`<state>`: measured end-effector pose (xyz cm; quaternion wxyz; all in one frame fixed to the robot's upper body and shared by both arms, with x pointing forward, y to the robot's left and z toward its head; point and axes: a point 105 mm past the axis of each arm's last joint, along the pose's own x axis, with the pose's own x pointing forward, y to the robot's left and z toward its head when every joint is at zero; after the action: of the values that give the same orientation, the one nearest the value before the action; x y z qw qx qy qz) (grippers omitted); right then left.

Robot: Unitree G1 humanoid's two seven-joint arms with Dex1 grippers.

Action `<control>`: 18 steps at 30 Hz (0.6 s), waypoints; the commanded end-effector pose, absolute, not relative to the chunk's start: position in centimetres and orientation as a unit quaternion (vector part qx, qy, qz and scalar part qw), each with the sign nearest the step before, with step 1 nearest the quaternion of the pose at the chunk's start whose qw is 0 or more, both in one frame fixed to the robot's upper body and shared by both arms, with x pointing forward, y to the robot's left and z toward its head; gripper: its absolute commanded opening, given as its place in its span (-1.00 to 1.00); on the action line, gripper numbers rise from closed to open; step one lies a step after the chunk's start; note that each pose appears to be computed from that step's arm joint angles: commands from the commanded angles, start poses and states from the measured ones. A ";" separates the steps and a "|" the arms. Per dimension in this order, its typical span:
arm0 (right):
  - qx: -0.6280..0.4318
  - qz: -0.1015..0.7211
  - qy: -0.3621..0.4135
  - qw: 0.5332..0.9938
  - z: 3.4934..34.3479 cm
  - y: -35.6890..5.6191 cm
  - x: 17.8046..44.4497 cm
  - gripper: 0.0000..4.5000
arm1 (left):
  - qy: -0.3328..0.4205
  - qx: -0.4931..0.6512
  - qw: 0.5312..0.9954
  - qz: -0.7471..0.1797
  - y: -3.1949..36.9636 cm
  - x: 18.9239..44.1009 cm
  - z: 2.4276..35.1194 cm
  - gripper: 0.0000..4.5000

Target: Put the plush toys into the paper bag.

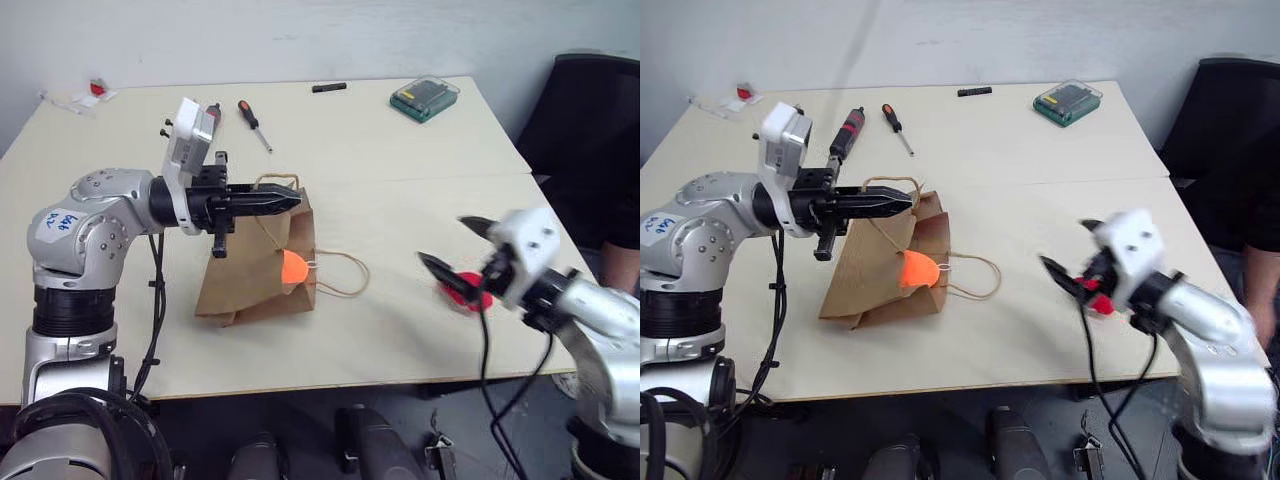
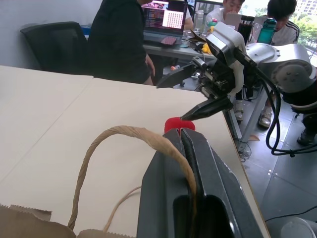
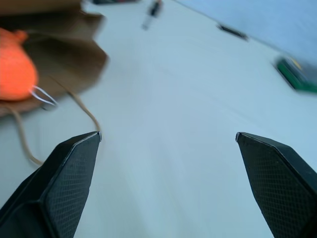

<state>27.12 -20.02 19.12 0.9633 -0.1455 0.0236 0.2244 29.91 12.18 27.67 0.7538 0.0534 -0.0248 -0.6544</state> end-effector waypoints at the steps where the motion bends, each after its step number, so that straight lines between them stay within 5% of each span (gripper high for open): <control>1: -0.121 0.180 0.047 0.975 18.2 -21.0 26.2 0.98 | -0.041 0.059 0.755 -0.652 12.9 29.3 28.4 -1.00; 9: -0.054 0.107 0.137 0.983 11.9 -22.4 27.5 0.90 | -0.034 0.053 0.769 -0.636 13.9 29.8 28.1 -1.00; 18: -0.072 0.116 0.139 0.981 11.1 -22.9 27.3 -0.39 | -0.036 0.058 0.775 -0.629 14.2 29.8 28.3 -1.00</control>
<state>27.42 -22.89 10.75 0.9811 -0.0650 0.1479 0.1061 30.01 13.49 26.98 0.7679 0.0480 -0.0112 -0.6387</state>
